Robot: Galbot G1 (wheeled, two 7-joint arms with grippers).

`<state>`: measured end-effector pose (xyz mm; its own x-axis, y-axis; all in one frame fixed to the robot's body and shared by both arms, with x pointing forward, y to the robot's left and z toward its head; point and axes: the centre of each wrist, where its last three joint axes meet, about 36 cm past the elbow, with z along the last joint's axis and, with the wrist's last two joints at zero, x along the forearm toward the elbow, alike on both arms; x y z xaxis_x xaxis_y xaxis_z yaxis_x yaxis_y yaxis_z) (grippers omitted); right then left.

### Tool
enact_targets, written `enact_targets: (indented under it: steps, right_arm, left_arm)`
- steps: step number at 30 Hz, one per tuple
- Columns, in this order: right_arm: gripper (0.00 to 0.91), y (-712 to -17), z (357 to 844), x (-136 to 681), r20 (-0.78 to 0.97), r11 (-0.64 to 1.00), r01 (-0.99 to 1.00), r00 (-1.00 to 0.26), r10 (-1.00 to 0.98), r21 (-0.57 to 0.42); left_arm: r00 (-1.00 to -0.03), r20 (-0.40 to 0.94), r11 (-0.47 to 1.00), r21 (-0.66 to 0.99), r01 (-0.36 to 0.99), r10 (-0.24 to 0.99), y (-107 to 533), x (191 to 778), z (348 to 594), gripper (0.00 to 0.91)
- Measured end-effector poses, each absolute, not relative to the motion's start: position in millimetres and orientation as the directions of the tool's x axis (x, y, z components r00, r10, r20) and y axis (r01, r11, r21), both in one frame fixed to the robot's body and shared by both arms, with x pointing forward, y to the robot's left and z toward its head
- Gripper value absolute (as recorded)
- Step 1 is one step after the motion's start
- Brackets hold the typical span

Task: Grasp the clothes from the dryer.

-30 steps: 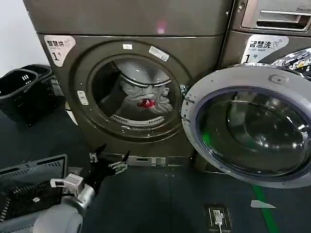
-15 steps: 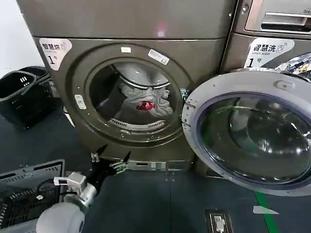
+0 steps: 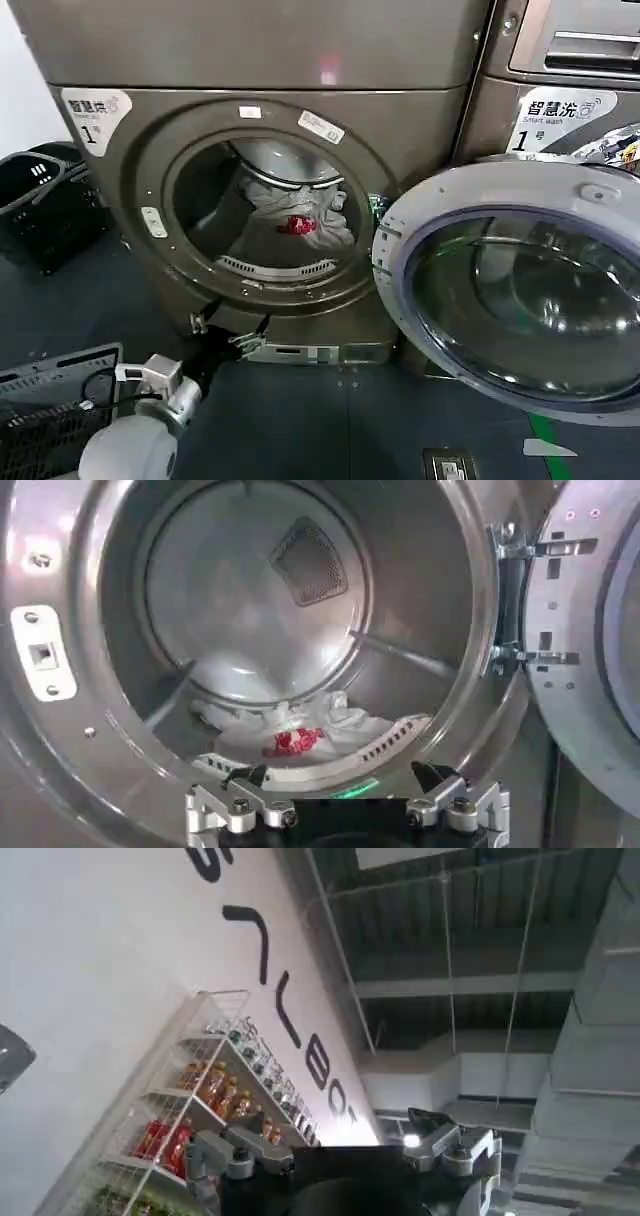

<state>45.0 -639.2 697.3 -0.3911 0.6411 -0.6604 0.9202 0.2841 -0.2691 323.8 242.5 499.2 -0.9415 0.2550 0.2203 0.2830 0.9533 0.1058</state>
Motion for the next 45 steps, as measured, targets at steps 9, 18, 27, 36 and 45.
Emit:
enact_targets:
  steps: [9, 18, 27, 36, 45]
  right_arm:
    - [0.907, -638.2, 699.5, 41.5, -0.665, 0.279, 0.921, -0.389, 0.638, -0.271]
    - [0.907, -640.4, 697.6, 41.7, -0.661, 0.285, 0.921, -0.390, 0.641, -0.267]
    - [0.907, -639.2, 694.9, 45.2, -0.659, 0.293, 0.918, -0.396, 0.639, -0.267]
    - [0.907, -637.8, 694.9, 42.8, -0.659, 0.288, 0.919, -0.395, 0.640, -0.271]
    - [0.907, -637.1, 696.3, 43.2, -0.662, 0.284, 0.919, -0.394, 0.637, -0.274]
  left_arm:
    - [-0.939, 0.219, 0.951, 0.105, 0.291, 0.263, 240.5, 323.9, 499.0, 0.907]
    - [-0.939, 0.214, 0.950, 0.099, 0.295, 0.270, 238.4, 320.8, 501.2, 0.907]
    - [-0.937, 0.219, 0.950, 0.098, 0.297, 0.271, 238.0, 316.7, 501.9, 0.907]
    - [-0.937, 0.216, 0.949, 0.100, 0.300, 0.274, 238.2, 317.2, 502.7, 0.907]
    - [-0.937, 0.221, 0.950, 0.099, 0.297, 0.270, 237.8, 319.4, 501.8, 0.907]
